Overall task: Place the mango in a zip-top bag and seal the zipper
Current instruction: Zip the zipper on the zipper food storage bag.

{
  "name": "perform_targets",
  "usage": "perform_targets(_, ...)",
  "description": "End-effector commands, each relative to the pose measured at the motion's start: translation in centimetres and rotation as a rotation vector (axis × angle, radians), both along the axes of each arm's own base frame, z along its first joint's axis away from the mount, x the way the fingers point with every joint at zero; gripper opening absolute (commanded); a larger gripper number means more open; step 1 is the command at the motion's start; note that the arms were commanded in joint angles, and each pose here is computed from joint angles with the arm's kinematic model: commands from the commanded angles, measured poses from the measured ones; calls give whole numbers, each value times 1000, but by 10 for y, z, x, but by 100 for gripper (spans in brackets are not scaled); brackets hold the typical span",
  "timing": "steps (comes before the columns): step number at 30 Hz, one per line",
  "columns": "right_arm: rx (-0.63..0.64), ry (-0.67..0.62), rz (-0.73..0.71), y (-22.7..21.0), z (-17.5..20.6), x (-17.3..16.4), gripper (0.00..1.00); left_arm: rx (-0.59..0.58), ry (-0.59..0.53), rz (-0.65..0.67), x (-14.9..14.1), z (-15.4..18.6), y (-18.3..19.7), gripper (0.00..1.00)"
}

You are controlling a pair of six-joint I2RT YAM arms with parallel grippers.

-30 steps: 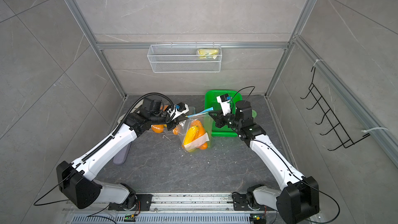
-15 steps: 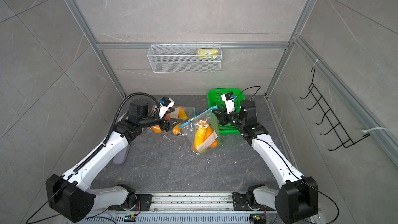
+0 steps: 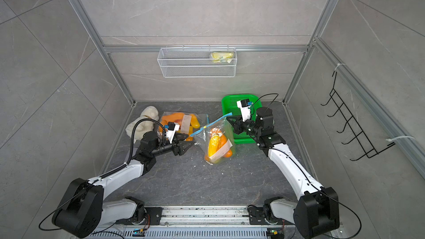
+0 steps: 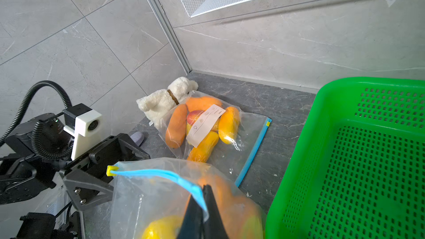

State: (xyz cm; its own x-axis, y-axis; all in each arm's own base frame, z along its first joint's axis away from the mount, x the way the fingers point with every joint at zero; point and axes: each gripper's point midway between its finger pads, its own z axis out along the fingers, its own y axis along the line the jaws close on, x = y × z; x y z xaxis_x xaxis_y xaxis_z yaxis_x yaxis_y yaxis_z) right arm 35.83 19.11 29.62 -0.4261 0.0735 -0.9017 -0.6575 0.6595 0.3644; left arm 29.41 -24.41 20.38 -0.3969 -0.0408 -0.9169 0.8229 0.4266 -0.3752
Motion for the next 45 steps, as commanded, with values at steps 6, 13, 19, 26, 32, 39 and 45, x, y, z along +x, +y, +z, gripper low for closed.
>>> perform_targets(6,29,-9,14,3,2,2,0,-176,-133,-134,12,43,-22,42)
perform_targets(13,-7,-13,-24,-3,0,4,0,-126,-183,-110,4,52,-16,0)
perform_targets(19,-59,12,-101,-16,-8,12,0,0,-209,-55,-5,58,-4,0)
perform_targets(26,-116,46,-187,-34,-15,19,0,173,-196,14,-8,55,13,0)
perform_targets(32,-91,28,-184,-35,-3,18,0,359,-176,78,1,60,30,0)
perform_targets(39,-28,25,-129,-23,1,19,0,525,-153,27,8,67,35,0)
perform_targets(45,26,5,-48,-11,11,15,0,450,-252,14,8,105,26,46)
